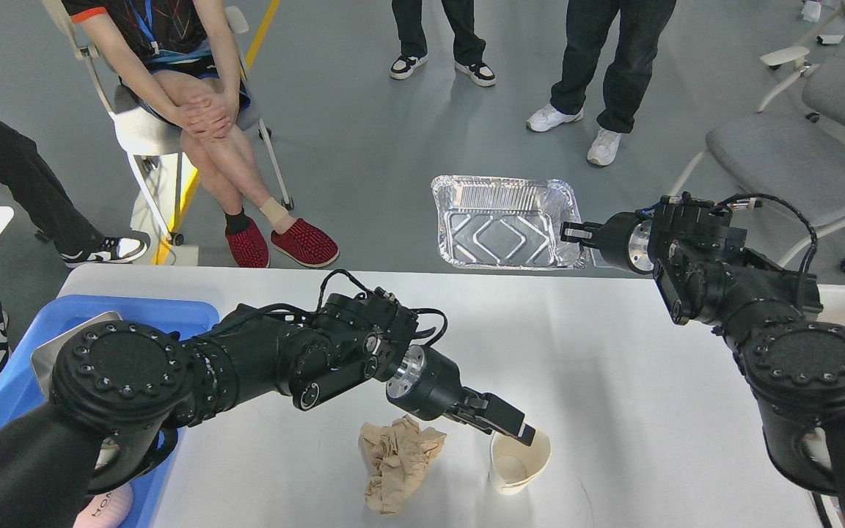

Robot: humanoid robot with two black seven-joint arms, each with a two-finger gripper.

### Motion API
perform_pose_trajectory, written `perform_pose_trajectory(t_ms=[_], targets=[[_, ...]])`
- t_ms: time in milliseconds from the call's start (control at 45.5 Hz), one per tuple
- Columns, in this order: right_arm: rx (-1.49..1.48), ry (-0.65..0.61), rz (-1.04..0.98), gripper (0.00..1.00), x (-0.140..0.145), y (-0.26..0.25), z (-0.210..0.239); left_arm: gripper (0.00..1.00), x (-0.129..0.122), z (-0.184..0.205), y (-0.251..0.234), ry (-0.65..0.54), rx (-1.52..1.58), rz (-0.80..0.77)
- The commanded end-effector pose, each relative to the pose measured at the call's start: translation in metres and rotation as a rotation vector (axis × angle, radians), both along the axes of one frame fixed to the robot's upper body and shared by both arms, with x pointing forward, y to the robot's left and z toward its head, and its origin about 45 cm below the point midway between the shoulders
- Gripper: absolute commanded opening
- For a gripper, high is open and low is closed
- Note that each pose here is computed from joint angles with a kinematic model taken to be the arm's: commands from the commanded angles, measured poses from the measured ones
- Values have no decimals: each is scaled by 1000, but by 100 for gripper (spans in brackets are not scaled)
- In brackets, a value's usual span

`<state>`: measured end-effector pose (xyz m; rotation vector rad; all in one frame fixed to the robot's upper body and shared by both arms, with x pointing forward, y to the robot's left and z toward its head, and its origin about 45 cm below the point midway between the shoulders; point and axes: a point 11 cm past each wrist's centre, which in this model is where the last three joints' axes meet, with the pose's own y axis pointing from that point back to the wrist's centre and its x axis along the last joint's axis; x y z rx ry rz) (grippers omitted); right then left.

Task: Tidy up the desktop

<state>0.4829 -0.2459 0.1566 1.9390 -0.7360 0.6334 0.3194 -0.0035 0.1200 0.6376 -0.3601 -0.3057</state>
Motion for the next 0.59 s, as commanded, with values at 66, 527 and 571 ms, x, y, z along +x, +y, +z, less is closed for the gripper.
perform_pose_trajectory(t_ms=[66, 527, 571], targets=[[8, -6, -12, 0, 1, -3, 2, 78, -4, -7, 2, -1, 12, 0], [14, -5, -16, 0, 1, -3, 2, 78, -6, -25, 10, -42, 41, 39], [14, -5, -16, 0, 1, -3, 2, 78, -6, -27, 11, -47, 48, 45]])
